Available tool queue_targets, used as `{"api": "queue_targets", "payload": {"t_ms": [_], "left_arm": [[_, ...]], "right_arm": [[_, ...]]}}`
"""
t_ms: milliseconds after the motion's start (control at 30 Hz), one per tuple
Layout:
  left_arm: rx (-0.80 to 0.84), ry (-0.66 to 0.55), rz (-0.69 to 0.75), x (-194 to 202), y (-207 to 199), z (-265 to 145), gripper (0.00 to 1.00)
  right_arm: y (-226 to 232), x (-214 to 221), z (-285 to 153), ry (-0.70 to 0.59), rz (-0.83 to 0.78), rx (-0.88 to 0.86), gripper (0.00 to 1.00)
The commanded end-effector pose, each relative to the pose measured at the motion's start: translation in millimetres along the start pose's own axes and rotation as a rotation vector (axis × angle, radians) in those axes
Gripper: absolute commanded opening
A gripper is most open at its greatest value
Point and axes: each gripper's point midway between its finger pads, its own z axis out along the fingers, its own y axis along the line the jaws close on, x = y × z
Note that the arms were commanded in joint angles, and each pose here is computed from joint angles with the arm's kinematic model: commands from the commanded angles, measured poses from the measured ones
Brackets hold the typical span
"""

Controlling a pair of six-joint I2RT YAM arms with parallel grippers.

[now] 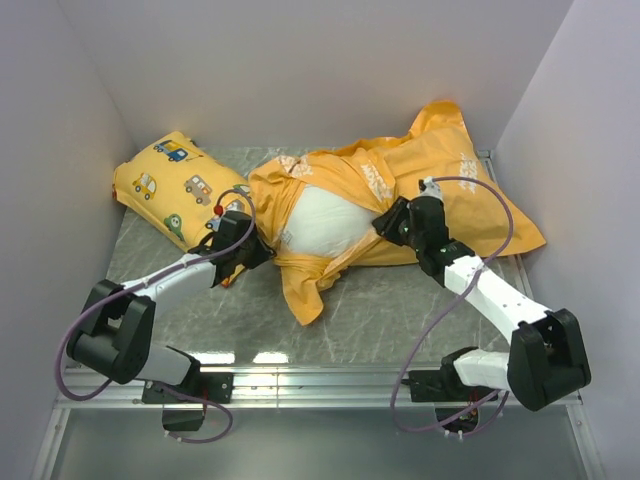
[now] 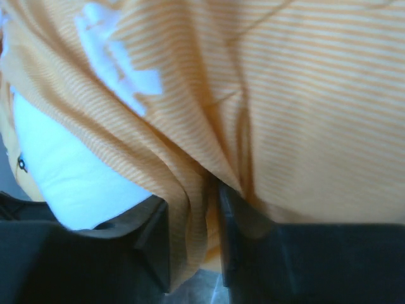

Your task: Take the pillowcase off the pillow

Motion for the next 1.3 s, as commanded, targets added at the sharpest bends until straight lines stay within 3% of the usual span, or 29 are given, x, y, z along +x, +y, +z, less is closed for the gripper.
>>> {"api": "queue_targets", "payload": {"t_ms": [0, 100, 200, 433, 600, 800, 967, 1133, 1267], "left_arm": [[0.026, -0.001, 0.009, 3, -7, 5, 0.01], [0.041, 0.008, 0.025, 7, -15, 5, 0.01], [0.051, 0.015, 0.037, 10, -20, 5, 0.01], [0.067, 0.016, 0.047, 12, -27, 3, 0.00], [0.079, 0.008, 0.052, 9, -31, 1, 0.01], [0.087, 0.003, 0.059, 7, -34, -2, 0.00], [0.083, 0.006, 0.064, 8, -33, -3, 0.00], [0.065, -0.010, 0.062, 8, -26, -3, 0.01], [0.068, -0.010, 0.066, 10, -24, -5, 0.00]], "right_arm": [[12, -26, -18, -0.053, -0.138, 0.060, 0.48], [24, -34, -26, -0.041, -0.170, 0.058, 0.61], [33, -43, -39, -0.062, -0.185, 0.054, 0.68], [77, -64, -83, -0.121, -0.276, -0.018, 0.74], [137, -45, -104, -0.098, -0.401, -0.137, 0.74], [179, 11, -78, 0.029, -0.582, -0.193, 0.75], [154, 70, -28, 0.224, -0.685, -0.056, 0.79], [125, 88, 0, 0.244, -0.698, 0.089, 0.91], [126, 102, 17, 0.269, -0.702, 0.085, 0.94]]}}
